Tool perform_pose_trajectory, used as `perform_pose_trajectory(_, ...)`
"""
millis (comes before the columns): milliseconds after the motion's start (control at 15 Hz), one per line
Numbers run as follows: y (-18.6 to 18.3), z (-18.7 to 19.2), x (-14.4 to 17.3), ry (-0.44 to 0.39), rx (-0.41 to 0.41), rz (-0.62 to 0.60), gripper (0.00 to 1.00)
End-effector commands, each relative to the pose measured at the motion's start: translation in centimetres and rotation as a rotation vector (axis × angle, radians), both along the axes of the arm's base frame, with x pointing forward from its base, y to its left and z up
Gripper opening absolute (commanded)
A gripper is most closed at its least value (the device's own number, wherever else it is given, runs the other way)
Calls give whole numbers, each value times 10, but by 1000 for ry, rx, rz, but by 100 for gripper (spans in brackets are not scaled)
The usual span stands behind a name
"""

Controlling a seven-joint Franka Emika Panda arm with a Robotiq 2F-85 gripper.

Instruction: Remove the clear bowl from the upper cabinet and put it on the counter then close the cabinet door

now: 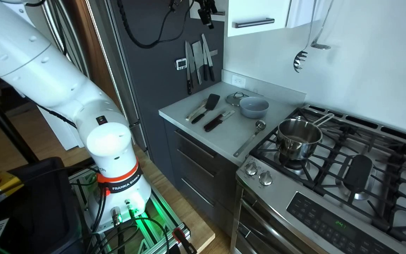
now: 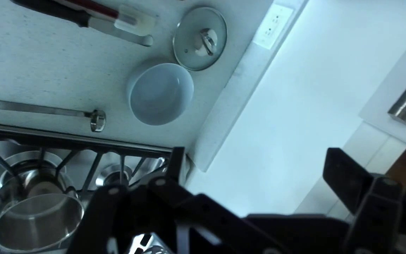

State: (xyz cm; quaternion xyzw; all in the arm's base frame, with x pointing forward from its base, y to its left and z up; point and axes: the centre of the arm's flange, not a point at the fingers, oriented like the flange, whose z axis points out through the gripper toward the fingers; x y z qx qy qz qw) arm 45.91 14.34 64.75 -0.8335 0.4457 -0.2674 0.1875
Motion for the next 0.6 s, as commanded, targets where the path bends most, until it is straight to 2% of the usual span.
perform_pose_trajectory(0,1,0,3,-4,1,1,100)
perform_pose_trajectory(267,0,1,3,-5,2,1,100)
perform_pose_trajectory(333,0,2,5,-11,42,-2,100)
perform_pose_trajectory(533,-3,18,22,-86,78,-18,100)
